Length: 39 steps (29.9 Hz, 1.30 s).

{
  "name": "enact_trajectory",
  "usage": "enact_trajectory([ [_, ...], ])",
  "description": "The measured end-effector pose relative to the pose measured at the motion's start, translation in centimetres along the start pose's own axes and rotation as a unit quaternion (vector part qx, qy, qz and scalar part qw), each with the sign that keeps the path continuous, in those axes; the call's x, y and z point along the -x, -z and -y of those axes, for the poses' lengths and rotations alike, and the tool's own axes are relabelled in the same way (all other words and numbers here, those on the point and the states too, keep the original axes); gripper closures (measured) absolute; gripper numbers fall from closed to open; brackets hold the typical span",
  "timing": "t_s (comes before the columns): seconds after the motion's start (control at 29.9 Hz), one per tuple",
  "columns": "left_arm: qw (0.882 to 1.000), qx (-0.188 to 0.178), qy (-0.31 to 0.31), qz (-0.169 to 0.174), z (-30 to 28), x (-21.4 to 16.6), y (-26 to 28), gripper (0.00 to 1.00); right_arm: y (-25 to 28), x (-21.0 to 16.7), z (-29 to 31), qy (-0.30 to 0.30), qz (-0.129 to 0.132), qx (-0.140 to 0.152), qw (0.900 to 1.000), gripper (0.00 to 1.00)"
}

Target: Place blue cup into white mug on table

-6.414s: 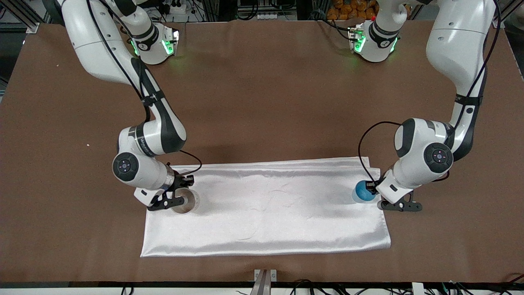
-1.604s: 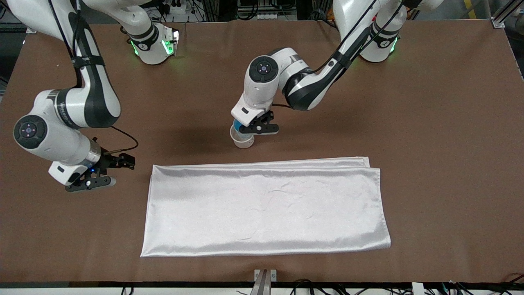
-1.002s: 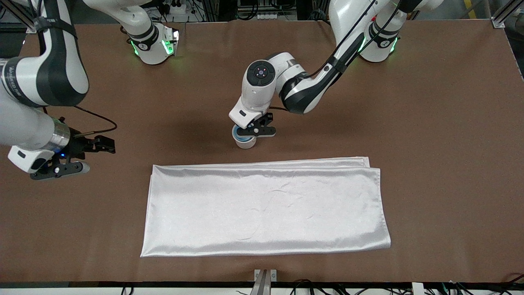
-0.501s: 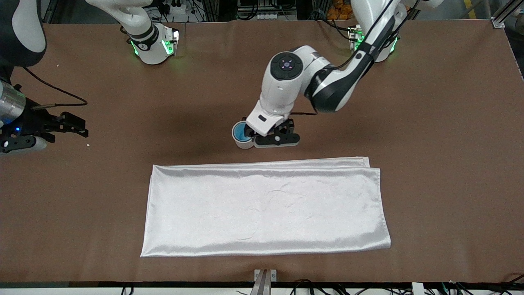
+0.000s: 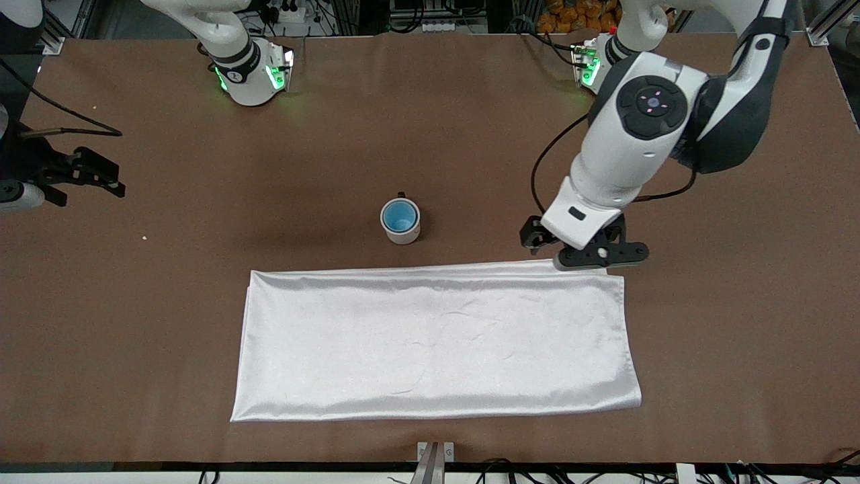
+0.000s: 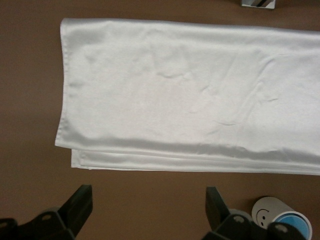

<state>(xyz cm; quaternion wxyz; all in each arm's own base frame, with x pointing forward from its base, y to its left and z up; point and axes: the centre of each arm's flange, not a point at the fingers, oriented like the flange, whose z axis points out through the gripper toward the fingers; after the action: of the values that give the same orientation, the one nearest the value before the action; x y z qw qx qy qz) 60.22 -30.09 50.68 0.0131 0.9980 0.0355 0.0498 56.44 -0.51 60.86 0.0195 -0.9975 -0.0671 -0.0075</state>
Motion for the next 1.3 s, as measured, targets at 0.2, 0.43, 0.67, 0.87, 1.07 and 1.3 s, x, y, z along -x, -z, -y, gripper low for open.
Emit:
enact_trajectory([
  [0.2, 1.000, -0.012, -0.012, 0.002, 5.1, -1.7, 1.8, 0.00, 0.2, 0.1, 0.1, 0.001, -0.002, 0.000, 1.000, 0.00],
  [0.43, 1.000, -0.019, -0.001, -0.005, 10.2, -3.1, 4.0, 0.00, 0.1, 0.1, 0.0, 0.000, 0.000, 0.000, 1.000, 0.00],
  [0.67, 0.999, -0.026, 0.021, -0.007, 13.4, -3.6, 5.6, 0.00, 0.0, 0.2, -0.1, -0.001, 0.000, 0.000, 1.000, 0.00],
  [0.87, 0.999, -0.028, 0.010, -0.018, 14.7, -3.4, 7.4, 0.00, 0.0, 0.2, -0.2, -0.002, 0.001, 0.001, 1.000, 0.00],
  [1.07, 0.999, -0.035, 0.006, -0.024, 16.9, -3.5, 8.6, 0.00, 0.0, 0.2, -0.5, -0.004, 0.001, 0.002, 1.000, 0.00],
  [1.3, 0.999, -0.031, 0.004, -0.017, 19.1, -3.5, 9.3, 0.00, 0.0, 0.3, -0.8, -0.005, 0.004, 0.010, 1.000, 0.00],
])
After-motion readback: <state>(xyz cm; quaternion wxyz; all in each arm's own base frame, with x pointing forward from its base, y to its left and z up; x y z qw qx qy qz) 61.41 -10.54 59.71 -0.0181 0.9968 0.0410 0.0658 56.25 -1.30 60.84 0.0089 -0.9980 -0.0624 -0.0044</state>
